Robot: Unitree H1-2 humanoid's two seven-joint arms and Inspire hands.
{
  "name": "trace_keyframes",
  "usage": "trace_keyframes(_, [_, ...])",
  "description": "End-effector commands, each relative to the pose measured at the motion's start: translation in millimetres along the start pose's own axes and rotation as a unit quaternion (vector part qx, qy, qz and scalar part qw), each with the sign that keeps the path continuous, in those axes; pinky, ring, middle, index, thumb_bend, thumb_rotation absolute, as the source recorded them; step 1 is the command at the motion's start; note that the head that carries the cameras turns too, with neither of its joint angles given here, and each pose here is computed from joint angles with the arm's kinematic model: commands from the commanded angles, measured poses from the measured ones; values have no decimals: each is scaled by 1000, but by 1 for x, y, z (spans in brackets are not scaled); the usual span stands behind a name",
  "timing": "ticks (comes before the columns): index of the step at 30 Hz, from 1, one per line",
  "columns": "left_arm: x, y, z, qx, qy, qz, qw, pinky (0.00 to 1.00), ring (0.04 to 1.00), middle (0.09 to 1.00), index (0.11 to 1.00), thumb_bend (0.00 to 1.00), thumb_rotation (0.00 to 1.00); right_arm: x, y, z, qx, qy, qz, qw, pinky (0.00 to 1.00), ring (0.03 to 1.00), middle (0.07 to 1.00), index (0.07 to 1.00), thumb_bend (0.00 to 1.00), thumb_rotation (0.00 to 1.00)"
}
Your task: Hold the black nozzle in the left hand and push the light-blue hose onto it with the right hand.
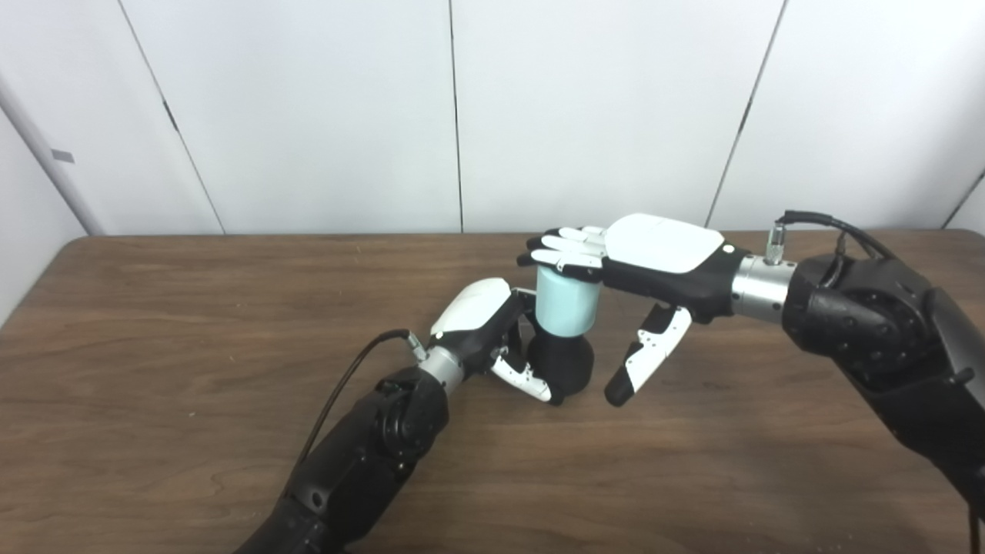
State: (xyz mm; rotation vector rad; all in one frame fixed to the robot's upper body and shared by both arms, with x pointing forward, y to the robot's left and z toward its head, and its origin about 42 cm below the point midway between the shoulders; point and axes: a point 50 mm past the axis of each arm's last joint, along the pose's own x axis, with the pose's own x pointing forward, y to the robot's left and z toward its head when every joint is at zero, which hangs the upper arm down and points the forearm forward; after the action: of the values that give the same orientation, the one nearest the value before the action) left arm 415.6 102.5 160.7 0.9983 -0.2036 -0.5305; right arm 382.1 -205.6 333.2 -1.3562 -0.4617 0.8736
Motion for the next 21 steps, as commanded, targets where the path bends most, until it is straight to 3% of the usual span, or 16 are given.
trace_keyframes(1, [-18,-36,-27,18,64,-84,994,298,362,472,483,528,0,2,29,-7,25,18,81,996,1000,1000,1000,986,912,892])
trace_keyframes(10, [-15,-36,-25,17,62,-84,994,299,355,471,483,528,0,-10,36,-2,24,26,92,995,1000,1000,1000,999,932,905])
trace_keyframes(15, [-16,-33,-29,15,62,-81,995,277,330,471,482,528,0,-14,35,5,41,-22,85,995,1000,998,1000,981,874,868])
trace_keyframes(19, [-16,-32,-30,18,61,-80,995,329,369,473,482,528,0,-13,31,2,54,-45,65,995,1000,974,978,946,841,855])
trace_keyframes(21, [-15,-31,-30,19,60,-79,995,356,393,428,489,526,0,-12,32,2,56,-55,58,995,991,962,961,930,839,854])
